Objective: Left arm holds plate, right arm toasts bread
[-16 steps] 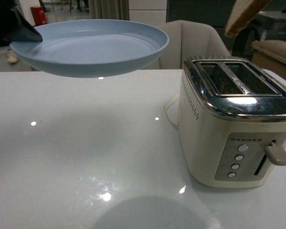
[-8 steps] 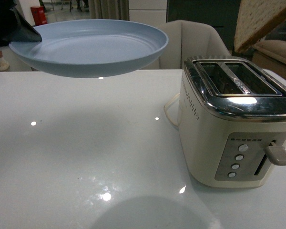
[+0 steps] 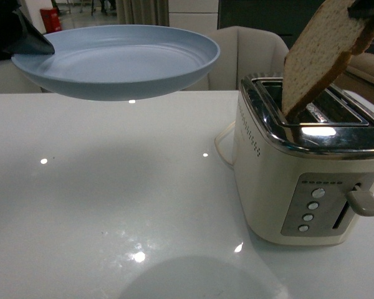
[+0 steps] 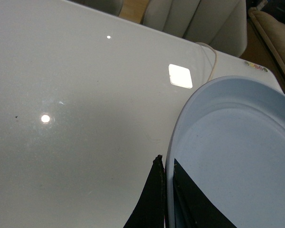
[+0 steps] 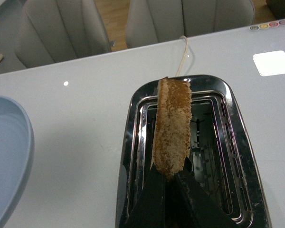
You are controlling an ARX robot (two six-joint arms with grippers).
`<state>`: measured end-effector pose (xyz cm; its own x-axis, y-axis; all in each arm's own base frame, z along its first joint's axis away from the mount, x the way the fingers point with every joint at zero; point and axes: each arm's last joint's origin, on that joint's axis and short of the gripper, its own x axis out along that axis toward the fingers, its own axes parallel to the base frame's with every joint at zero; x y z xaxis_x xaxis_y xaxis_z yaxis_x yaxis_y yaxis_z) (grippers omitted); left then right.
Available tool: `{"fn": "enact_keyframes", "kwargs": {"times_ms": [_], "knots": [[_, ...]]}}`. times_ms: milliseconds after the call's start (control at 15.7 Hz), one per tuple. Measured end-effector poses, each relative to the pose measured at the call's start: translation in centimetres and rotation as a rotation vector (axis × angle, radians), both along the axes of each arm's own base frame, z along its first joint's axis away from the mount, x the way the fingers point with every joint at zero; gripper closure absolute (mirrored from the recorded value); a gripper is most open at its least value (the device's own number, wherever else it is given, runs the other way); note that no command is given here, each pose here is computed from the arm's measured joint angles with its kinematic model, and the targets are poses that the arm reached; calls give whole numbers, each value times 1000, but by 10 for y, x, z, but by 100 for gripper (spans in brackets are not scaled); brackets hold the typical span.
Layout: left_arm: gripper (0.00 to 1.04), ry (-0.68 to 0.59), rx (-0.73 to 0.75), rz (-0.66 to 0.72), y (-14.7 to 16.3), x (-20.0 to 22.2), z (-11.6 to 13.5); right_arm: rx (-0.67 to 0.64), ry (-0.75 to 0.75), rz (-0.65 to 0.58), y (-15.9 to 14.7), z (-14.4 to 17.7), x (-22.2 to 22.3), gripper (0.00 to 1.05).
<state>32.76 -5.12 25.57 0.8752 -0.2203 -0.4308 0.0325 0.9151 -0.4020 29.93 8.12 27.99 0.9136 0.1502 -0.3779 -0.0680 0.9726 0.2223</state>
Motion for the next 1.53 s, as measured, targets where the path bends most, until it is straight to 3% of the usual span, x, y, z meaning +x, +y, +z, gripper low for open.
{"fn": "enact_keyframes", "kwargs": {"times_ms": [318,826,954,1144,1335,1526], "knots": [[102,0,0,0,0,0,0,5,97,-11,-2,-13,10,102],[102,1,0,0,0,0,0,72,337,-28,-8,-20,69,99],[102,1,0,0,0,0,0,86,350,-33,-7,-19,73,68],[102,0,0,0,0,0,0,93,323,-42,-8,-15,72,38],[102,0,0,0,0,0,0,84,187,-79,-13,6,50,7],[102,0,0,0,0,0,0,-45,-72,-181,-19,30,5,6]]}}
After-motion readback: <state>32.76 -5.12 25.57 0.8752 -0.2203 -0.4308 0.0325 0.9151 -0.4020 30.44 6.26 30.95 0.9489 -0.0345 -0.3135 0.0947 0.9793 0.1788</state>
